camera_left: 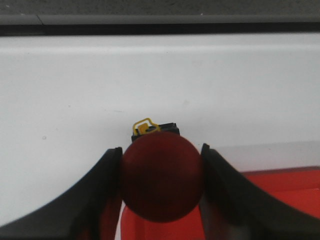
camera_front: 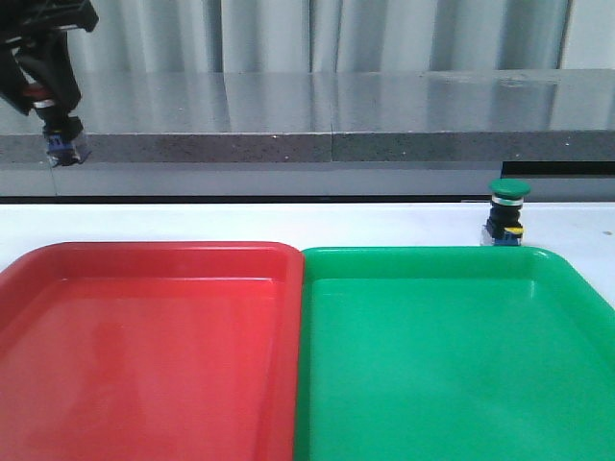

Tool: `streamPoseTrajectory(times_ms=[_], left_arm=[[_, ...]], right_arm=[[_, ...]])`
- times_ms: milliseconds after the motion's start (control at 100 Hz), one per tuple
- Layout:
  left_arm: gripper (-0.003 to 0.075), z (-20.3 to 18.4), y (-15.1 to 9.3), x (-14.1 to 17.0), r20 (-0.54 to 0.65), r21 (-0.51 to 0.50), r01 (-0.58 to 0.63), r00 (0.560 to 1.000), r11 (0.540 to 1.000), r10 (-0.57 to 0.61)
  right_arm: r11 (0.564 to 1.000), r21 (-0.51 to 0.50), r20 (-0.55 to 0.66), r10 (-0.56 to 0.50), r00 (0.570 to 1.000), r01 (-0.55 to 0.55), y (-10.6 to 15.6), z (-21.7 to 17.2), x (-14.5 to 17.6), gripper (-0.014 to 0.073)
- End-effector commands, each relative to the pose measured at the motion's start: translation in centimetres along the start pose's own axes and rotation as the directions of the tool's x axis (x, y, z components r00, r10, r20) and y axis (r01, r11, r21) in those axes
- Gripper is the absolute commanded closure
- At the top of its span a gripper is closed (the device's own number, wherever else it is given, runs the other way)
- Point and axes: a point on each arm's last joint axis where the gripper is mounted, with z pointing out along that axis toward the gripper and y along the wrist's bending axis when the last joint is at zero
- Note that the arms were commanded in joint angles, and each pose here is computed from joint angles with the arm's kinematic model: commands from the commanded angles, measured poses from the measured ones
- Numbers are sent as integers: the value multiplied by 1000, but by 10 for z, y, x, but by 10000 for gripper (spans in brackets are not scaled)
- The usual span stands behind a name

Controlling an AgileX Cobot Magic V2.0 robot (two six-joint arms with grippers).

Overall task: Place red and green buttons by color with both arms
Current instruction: 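Lift the red button with the left gripper, then lower the red button into the red tray with the left gripper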

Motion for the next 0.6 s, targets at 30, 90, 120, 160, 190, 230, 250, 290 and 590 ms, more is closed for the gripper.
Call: streamPoseTrajectory(times_ms=[30,90,120,160,190,230,250,290,590], left_arm=[[741,-37,-23,1,106,47,-42,994,998,37],[741,-38,-30,11,102,57,-60,993,997,54],[741,-38,-33,17,98,62,-68,993,996,62],[741,-37,-38,25,89,69,-80,993,994,73],[741,-36,-41,32,83,76,-87,993,993,81],[741,-33,-45,41,74,81,-97,993,992,91],[741,-32,-46,45,69,84,-103,993,991,97],[741,-29,-48,53,54,87,-109,993,990,104],[741,-2,-45,105,-86,84,-88,992,993,95]], right_arm=[[1000,-7,116,-14,993,14,1,-3,-15,659],[1000,-7,116,-14,993,14,1,-3,-15,659],[1000,-7,116,-14,993,14,1,-3,-15,659],[1000,-7,116,-14,993,14,1,-3,-15,659],[1000,-7,116,-14,993,14,1,-3,-15,659],[1000,-7,116,-14,993,14,1,-3,-15,659],[1000,-7,116,-14,993,14,1,-3,-15,659],[1000,-7,116,-14,993,14,1,-3,-15,659],[1000,-7,116,-14,993,14,1,-3,-15,659]])
